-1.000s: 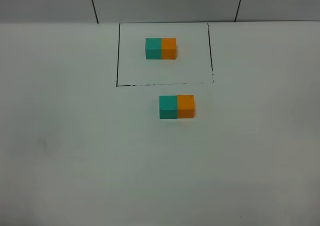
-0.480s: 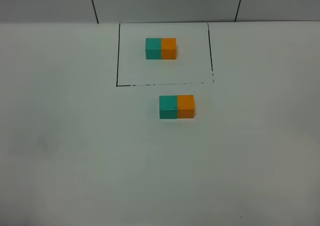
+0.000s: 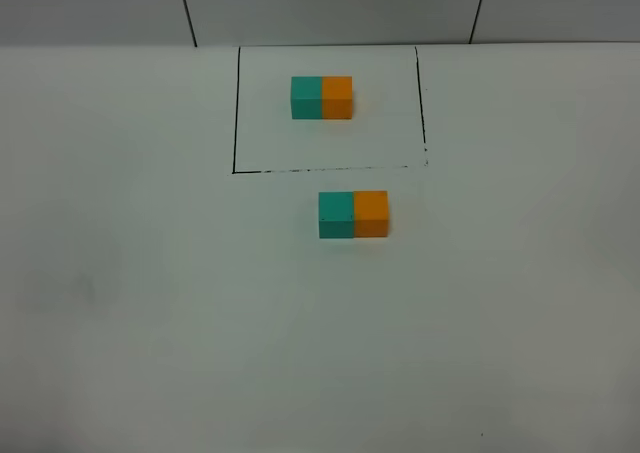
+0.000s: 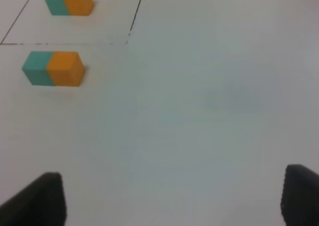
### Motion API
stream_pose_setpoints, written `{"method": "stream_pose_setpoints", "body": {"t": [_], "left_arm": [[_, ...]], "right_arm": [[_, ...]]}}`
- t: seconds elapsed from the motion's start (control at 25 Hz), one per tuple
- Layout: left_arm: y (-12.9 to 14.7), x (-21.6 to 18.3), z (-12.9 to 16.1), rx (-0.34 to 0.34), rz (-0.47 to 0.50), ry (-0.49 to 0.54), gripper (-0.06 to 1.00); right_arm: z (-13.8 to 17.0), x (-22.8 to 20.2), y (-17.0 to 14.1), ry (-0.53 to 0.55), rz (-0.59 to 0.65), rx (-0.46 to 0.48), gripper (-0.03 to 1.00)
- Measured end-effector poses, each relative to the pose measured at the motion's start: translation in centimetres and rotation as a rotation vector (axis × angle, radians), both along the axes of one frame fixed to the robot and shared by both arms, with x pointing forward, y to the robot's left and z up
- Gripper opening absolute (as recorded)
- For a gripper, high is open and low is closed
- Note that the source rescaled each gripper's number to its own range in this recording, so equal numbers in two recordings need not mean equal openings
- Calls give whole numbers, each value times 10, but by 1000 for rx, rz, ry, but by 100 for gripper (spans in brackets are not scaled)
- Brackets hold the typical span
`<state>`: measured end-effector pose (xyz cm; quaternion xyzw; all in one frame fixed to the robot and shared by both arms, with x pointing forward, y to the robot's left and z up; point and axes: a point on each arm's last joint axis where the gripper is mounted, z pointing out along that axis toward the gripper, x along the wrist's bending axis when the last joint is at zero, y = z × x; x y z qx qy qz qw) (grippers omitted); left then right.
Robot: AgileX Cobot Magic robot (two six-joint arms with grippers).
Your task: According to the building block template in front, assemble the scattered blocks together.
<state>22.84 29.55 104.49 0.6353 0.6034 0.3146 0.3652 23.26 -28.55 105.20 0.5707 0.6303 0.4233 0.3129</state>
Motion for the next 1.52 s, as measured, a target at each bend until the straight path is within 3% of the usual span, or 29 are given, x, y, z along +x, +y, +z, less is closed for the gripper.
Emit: {"method": "stream_pose_setpoints", "body": {"t": [1.2, 1.52], "left_arm": [[0, 0, 0, 0, 0, 0, 66], [0, 0, 0, 0, 0, 0, 66]], "right_arm": [[0, -1, -1, 0, 2, 6, 73], [-1, 0, -5, 12, -63, 39, 73]]}}
